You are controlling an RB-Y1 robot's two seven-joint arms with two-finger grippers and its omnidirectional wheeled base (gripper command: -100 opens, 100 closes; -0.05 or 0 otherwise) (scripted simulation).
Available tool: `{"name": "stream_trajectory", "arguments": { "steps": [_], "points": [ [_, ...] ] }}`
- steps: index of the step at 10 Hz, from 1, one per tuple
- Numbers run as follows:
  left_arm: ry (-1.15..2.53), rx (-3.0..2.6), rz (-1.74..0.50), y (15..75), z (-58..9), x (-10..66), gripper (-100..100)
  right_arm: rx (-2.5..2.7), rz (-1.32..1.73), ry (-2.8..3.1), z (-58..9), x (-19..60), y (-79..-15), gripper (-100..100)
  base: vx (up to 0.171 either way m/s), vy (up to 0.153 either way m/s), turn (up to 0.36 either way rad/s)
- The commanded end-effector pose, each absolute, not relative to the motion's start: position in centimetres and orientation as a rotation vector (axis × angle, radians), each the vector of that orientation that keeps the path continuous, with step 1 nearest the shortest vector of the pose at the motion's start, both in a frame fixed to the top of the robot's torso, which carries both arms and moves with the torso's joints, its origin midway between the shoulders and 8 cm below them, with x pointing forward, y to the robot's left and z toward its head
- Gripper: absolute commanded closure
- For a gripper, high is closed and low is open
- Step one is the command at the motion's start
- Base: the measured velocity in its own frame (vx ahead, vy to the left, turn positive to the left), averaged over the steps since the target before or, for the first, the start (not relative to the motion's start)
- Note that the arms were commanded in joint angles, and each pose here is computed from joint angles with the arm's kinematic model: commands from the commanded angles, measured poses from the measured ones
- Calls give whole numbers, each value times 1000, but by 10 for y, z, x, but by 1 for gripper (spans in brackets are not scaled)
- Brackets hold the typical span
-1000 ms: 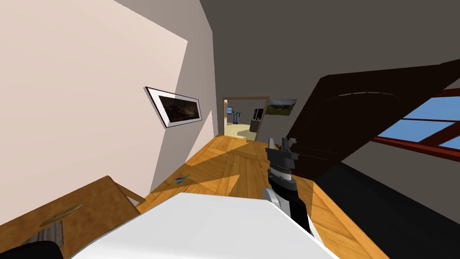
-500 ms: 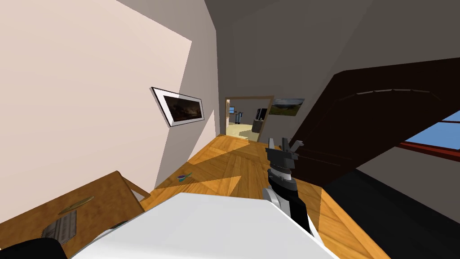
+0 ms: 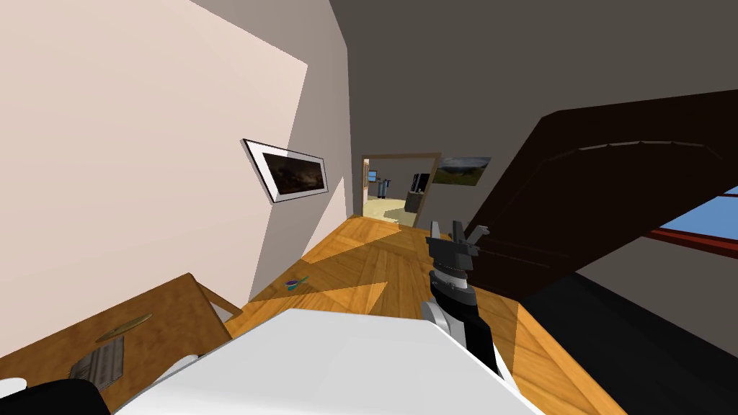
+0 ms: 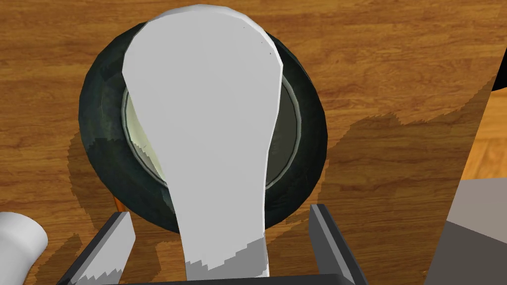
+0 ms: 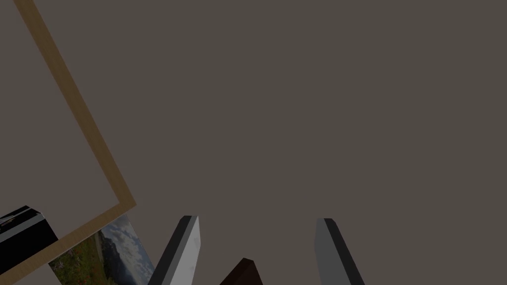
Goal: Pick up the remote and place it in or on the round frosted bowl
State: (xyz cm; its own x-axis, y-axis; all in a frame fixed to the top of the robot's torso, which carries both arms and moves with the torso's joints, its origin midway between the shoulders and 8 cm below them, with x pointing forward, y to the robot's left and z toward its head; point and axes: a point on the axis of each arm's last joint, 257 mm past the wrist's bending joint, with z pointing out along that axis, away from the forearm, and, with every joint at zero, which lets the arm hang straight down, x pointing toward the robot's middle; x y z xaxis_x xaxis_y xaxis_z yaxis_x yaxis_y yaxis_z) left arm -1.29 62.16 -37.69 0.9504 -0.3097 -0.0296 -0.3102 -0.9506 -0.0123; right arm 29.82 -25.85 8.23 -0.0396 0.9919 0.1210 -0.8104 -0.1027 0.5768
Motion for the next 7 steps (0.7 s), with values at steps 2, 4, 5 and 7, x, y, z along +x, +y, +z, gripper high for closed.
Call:
{"name": "stream_trajectory", "arguments": {
  "steps": [2, 4, 5, 7],
  "points": [
    [490, -3086, 43, 622, -377, -13, -100, 575, 1589, 409, 82, 298, -258, 0, 0, 0, 0],
    [496, -3085, 40, 624, -366, -5, -100, 575, 1589, 409, 82, 298, -258, 0, -8, -2, 21],
    [503, -3084, 38, 626, -356, 3, -100, 575, 1589, 409, 82, 298, -258, 0, -39, -2, 50],
    [517, -3085, 37, 627, -342, 15, -100, 575, 1589, 409, 82, 298, -258, 0, -43, 0, 42]
  ]
}}
